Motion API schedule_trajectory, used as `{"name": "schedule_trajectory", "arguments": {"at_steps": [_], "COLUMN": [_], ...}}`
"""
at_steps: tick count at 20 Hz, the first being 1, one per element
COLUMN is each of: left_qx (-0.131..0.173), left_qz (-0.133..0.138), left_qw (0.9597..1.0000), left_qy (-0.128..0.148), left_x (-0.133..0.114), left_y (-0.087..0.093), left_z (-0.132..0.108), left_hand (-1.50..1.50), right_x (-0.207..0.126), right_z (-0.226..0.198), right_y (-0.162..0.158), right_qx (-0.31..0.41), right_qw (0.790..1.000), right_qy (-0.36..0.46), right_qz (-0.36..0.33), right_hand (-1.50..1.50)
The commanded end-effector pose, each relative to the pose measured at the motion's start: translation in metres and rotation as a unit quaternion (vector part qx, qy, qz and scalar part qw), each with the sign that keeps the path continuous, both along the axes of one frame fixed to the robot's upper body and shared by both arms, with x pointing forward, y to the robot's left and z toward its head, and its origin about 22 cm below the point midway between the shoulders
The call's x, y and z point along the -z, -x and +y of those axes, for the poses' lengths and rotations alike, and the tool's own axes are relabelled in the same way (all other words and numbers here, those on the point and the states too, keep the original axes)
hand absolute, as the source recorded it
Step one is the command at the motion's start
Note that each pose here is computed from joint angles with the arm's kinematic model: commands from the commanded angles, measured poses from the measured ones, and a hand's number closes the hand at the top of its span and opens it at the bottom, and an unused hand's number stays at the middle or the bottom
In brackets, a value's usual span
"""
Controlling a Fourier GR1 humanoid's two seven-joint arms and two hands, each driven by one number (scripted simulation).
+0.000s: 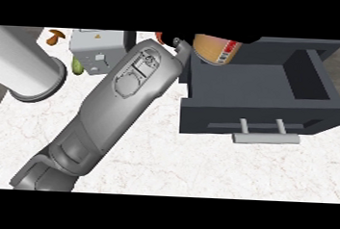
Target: Pick up the can, place it into the drawer and close the drawer
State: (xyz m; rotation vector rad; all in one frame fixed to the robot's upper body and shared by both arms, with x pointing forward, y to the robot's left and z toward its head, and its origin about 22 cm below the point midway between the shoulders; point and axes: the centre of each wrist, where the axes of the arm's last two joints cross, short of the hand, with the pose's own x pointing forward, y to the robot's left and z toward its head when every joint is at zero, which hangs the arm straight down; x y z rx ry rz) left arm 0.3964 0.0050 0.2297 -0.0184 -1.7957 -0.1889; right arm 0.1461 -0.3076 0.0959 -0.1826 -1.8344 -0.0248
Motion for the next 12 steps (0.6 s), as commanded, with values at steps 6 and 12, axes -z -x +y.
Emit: {"name": "schedule_trajectory", "arguments": {"at_steps": [6, 12], "left_qx": [-0.013, -0.018], "left_qz": [0.004, 0.008], "left_qw": [0.9994, 0.9986], "left_qy": [-0.032, -0.049], "left_x": [-0.009, -0.011], "left_y": [-0.019, -0.023], "left_z": [-0.019, -0.028], "left_hand": [1.50, 1.50], "right_x": [-0.010, -0.006], "right_z": [-0.002, 0.010], "right_y": [-0.005, -0.014], "right_qx": [0.001, -0.013], "right_qw": [1.000, 1.000], "right_qy": [0.005, 0.006], "right_qz": [0.005, -0.001], "right_hand": [-1.50, -1.50]}}
